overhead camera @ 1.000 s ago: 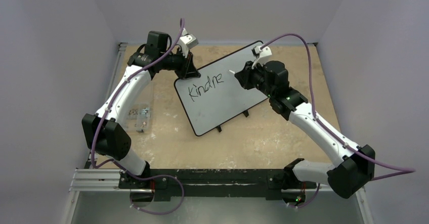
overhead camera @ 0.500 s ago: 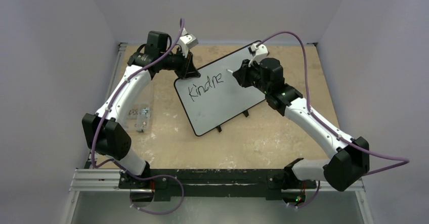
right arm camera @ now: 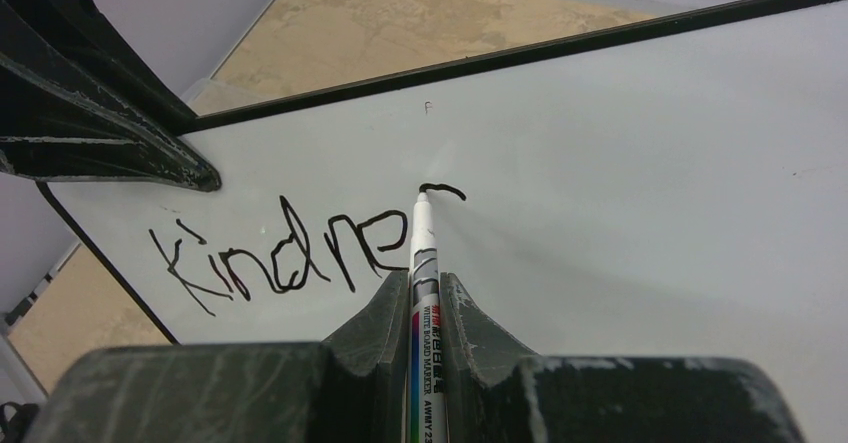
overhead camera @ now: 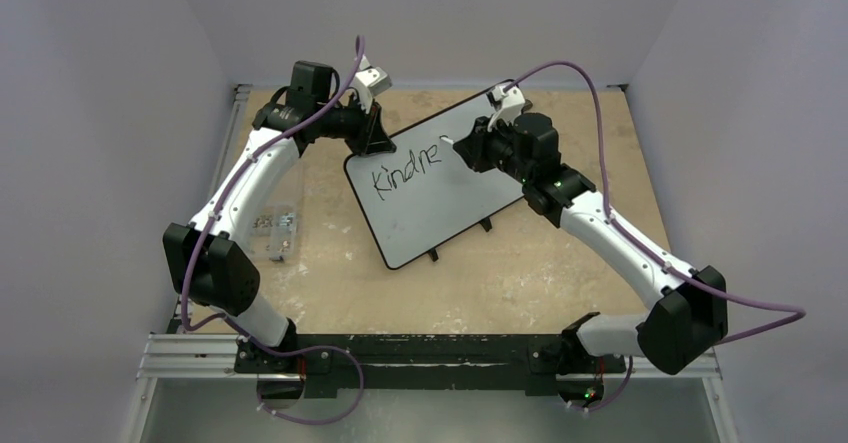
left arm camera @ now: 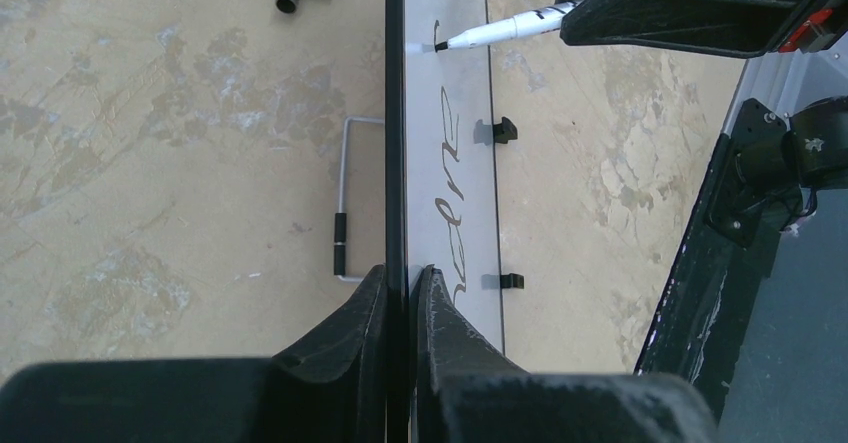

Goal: Write a sentence on the whiteboard

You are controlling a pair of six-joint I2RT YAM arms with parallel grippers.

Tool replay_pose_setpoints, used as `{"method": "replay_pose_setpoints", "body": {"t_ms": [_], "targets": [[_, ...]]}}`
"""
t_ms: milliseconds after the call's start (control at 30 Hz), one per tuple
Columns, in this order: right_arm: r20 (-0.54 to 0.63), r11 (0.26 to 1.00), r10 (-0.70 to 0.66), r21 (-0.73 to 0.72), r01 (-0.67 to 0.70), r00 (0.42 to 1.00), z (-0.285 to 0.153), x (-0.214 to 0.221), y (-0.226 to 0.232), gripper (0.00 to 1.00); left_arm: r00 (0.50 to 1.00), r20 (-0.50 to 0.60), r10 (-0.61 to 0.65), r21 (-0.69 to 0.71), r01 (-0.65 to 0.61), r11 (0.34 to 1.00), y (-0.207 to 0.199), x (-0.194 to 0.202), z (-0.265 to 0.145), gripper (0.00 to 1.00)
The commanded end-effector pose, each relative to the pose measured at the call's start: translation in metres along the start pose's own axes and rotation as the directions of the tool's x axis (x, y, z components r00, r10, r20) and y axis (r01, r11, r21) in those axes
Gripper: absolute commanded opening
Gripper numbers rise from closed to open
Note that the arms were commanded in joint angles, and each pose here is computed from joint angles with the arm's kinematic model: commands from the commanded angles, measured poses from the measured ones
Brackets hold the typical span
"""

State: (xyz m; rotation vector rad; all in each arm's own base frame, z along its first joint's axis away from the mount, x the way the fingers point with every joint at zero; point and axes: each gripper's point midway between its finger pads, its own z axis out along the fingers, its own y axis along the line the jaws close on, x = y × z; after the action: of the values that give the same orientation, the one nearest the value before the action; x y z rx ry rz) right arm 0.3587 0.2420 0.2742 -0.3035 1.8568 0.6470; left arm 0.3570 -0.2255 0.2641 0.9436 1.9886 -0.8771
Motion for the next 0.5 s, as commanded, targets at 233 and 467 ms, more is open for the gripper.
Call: {"method": "replay_pose_setpoints", "body": {"t_ms": [233,467], "targets": [[-0.040,1.000,0.015,0.020,-0.014,0.999,0.001,0.018,-0.007,0.00,0.996,-0.044,0.081,-0.006,-0.081,0.997,0.004,0.009,0.007,0.00],[-0.039,0.999,0.014,0.052,-0.011,0.999,-0.005,0.021,-0.013,0.00,0.996,-0.046,0.080,-0.007,-0.080,0.997,0.004,0.009,0.008,0.00]]}}
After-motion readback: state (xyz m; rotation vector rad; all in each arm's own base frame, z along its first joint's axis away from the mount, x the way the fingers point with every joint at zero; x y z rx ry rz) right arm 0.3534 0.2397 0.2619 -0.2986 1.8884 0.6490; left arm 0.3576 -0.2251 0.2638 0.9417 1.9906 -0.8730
